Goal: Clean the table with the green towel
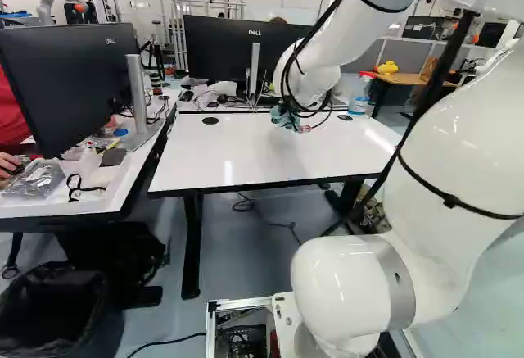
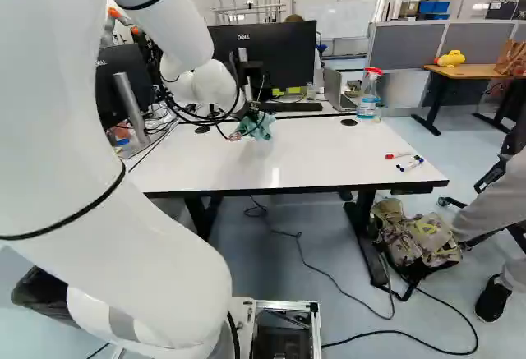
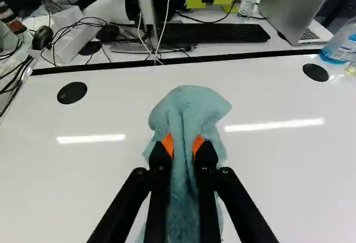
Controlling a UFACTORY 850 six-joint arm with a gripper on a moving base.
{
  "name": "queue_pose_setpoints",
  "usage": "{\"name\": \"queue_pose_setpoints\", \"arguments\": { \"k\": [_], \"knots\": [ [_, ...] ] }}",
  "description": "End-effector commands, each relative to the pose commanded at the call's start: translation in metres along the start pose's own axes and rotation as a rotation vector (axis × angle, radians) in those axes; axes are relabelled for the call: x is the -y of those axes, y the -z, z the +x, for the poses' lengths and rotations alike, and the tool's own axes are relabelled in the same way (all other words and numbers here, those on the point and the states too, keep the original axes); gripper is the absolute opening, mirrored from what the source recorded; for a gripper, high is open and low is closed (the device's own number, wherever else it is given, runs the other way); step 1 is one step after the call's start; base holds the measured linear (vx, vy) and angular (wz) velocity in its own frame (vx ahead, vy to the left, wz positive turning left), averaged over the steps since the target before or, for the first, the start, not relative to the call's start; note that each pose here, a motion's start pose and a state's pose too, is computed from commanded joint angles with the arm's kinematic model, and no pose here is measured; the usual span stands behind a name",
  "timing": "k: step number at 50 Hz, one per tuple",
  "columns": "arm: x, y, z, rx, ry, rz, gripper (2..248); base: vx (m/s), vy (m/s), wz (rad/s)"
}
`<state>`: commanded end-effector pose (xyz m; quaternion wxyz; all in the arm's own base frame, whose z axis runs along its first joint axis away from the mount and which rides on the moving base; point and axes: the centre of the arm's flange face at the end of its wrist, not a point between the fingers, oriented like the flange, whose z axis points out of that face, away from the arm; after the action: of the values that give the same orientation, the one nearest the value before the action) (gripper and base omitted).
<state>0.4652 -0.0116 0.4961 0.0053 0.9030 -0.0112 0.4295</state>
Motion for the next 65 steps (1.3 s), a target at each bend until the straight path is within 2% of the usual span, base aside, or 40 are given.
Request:
{"name": "queue_pose_setpoints", "arguments": {
  "k": [65],
  "knots": [
    [0.105,-0.029,0.024,-0.004,0.129,0.16,55,0.0,0.0,0.0]
  ]
}}
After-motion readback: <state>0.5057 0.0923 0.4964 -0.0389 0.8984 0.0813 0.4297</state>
